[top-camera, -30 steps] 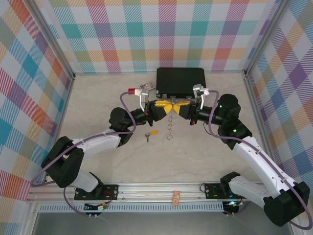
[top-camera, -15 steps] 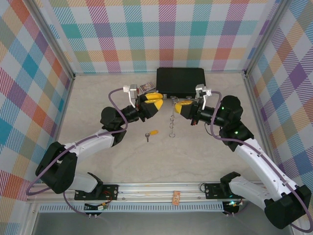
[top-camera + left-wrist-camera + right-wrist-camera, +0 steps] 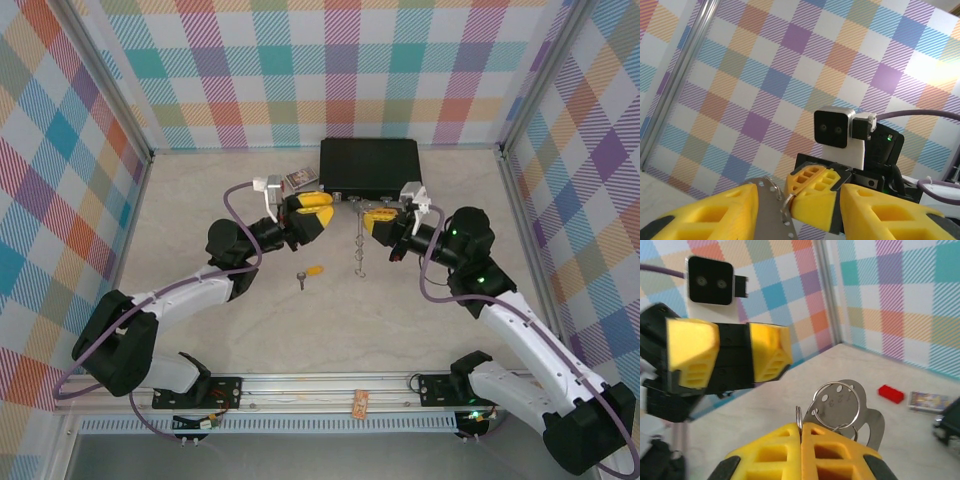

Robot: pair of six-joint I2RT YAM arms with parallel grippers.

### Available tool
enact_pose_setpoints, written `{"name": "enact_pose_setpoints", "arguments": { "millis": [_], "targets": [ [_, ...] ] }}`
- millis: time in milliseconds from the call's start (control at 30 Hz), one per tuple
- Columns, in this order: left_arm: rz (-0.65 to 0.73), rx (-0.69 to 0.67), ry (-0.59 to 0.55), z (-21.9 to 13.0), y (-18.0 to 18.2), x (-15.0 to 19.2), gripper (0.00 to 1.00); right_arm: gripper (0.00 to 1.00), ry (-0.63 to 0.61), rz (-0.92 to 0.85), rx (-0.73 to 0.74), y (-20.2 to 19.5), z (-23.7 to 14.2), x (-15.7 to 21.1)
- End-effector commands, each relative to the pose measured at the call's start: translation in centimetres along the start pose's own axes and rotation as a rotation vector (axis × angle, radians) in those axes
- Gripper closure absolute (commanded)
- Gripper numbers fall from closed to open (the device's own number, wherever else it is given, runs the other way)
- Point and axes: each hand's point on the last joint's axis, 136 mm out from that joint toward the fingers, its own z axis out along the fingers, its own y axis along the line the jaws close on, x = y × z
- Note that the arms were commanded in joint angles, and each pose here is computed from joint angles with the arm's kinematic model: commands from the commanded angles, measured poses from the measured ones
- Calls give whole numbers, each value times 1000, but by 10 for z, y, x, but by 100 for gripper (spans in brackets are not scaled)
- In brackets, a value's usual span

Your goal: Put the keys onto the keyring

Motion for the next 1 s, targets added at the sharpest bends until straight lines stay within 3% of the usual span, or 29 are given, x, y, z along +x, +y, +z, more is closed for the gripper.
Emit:
{"name": "enact_pose_setpoints", "arguments": {
  "millis": [0,300,500,967],
  "targets": [
    [76,10,-7,-6,-10,-8,54,100,-94,-252,82,-7,-2,-20],
    [121,-36,28,-14,-7,1,54,100,-80,-759,157,12,23,-20],
    [164,-92,33,-25,-4,4,54,100,-93,-991,181,29,36,-23],
    [259,-309,-34,-52,14,-9,52,100,-89,-1172,174,48,40,-10]
  ]
}}
